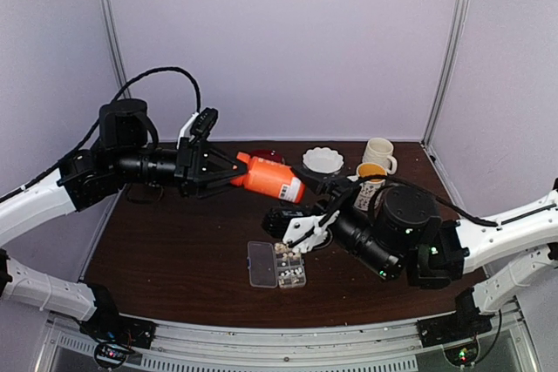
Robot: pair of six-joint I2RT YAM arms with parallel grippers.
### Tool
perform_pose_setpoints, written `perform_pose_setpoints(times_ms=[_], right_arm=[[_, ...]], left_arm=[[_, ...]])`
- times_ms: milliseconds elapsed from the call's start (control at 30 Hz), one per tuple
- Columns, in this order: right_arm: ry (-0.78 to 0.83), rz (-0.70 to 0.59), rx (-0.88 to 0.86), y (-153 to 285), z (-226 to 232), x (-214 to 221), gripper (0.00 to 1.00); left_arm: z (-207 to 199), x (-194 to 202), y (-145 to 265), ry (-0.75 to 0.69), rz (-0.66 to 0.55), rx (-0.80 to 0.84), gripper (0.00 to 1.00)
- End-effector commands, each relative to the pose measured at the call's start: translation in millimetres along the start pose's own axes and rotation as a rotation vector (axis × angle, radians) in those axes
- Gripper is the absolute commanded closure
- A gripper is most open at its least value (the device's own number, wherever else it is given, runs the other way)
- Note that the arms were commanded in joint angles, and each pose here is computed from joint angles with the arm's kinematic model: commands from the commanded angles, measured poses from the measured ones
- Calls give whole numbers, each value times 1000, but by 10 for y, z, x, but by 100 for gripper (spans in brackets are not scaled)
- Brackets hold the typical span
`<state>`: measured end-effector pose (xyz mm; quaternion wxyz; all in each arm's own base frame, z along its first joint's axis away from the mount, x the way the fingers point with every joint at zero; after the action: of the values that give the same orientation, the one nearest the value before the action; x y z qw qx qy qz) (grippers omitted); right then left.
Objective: Sort the pills into containers
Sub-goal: Screw the lid of the pill bottle onto the pill bottle.
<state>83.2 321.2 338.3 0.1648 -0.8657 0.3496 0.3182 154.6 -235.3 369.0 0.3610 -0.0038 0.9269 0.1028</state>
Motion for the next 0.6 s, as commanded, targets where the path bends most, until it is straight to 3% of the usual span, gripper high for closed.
perform_pose_setpoints(times_ms=[0, 233, 333, 567], right_arm=[[-257, -268, -276, 89, -195, -347, 100], [-666, -369, -748, -8, -543, -402, 100], [-787, -395, -940, -24, -625, -405, 100], [-1046, -325, -1161, -97, -697, -349, 100]], left_arm=[[46, 46, -183, -118, 66, 63, 98], [-154, 88, -194, -685, 93, 160, 97], [-234, 185, -152, -1019, 103, 344, 97], [-213, 228, -14, -1769, 236, 298, 100]])
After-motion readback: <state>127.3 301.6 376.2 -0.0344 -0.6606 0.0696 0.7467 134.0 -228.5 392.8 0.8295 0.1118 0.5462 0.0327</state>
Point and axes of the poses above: each gripper's point midway between its finger pads, its own y axis back along the fingers, its own z axis along the line the jaws close on, x = y × z, the point moved 10 cm from there along y, back along the fingers, and after that the axes turned 15 degrees about -y, right-handed, at the moved point
